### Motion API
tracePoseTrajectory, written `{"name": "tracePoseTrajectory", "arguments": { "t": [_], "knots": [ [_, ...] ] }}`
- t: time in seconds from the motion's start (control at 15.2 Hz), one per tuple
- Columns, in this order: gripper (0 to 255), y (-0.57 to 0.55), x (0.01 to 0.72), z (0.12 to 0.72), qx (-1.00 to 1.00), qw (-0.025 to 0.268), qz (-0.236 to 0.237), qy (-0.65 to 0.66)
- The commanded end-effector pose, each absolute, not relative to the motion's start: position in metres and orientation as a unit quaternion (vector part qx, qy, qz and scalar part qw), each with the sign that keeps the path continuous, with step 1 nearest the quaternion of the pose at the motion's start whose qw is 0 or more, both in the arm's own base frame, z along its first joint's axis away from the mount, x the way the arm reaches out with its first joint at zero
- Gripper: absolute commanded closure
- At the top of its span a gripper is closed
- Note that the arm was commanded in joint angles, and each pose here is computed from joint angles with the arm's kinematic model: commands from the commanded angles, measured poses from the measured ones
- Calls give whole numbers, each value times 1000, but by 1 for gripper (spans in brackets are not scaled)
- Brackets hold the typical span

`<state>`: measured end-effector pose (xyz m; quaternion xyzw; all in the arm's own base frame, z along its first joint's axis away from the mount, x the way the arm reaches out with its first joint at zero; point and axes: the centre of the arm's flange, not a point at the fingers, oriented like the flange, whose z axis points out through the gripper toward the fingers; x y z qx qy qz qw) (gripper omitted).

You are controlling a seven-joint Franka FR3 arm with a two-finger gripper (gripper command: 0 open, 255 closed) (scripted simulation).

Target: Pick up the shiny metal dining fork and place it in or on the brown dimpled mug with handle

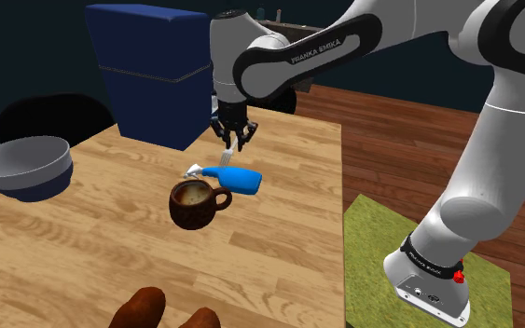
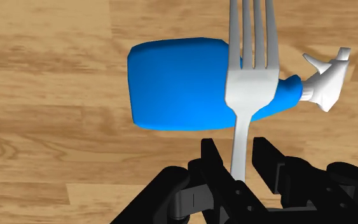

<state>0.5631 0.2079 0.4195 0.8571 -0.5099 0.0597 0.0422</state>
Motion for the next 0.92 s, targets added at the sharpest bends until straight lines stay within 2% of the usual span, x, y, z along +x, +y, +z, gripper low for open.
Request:
{"name": "tracePoseTrajectory", "arguments": {
  "t": [0.0, 0.66, 0.86],
  "knots": [
    [255, 208, 563, 431, 857, 42, 60, -510],
    [255, 208, 563, 481, 857, 42, 60, -510],
    [255, 246, 551, 478, 857, 42, 60, -510]
  ]
}}
